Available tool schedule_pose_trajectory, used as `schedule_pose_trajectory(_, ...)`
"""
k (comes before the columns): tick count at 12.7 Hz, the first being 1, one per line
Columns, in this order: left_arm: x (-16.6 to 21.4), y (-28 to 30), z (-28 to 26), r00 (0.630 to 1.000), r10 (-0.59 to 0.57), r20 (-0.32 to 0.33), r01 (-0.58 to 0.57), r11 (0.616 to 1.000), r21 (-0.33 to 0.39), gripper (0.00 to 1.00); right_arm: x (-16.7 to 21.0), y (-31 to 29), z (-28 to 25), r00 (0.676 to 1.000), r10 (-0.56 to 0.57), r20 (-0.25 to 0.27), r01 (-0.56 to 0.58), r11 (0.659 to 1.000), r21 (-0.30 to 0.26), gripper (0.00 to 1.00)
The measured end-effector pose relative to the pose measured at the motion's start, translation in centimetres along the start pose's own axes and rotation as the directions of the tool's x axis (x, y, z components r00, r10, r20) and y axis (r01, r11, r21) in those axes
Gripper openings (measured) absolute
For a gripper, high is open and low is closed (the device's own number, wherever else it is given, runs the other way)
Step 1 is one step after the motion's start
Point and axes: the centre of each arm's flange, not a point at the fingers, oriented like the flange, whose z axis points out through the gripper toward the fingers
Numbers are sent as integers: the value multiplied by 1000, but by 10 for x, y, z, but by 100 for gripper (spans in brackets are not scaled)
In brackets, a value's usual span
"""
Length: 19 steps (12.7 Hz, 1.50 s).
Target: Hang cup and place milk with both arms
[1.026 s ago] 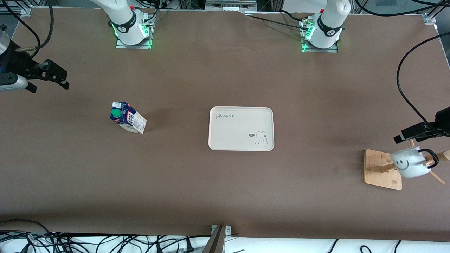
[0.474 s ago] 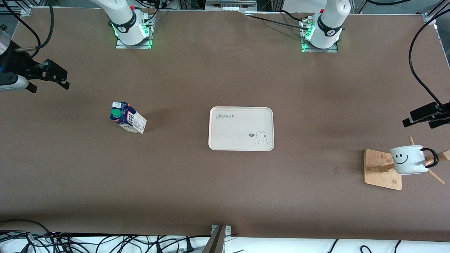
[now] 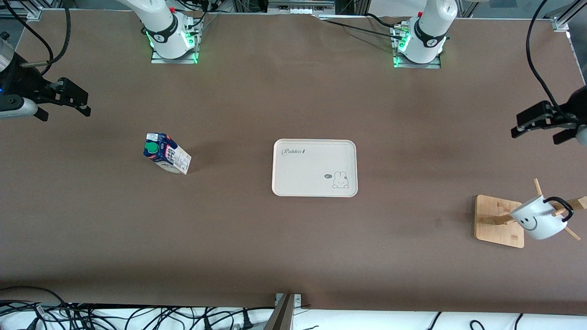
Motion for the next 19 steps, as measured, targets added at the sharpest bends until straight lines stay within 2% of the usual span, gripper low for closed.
schedule_pose_trajectory(3,10,3,40,996,-29,85,29,1000,2,100,0,0,0,1000,0,0,0,1000,0,100)
schedule_pose_trajectory(5,13,3,50,994,-35,103,35,999,6,100,0,0,0,1000,0,0,0,1000,0,100)
schedule_pose_trajectory(10,7,2,36,995,-6,103,6,1000,-2,100,0,-5,0,1000,-9,0,9,1000,1,100)
schedule_pose_trajectory(13,3,2,11,998,0,63,-1,1000,9,100,0,-5,0,1000,-9,-1,9,1000,1,100)
schedule_pose_trajectory(15,-1,-3,5,998,-1,68,-2,999,48,100,0,-5,0,1000,-9,-1,9,1000,1,100)
schedule_pose_trajectory(19,-5,-31,8,997,-2,80,-1,999,39,100,0,-5,0,1000,-9,0,9,1000,0,100)
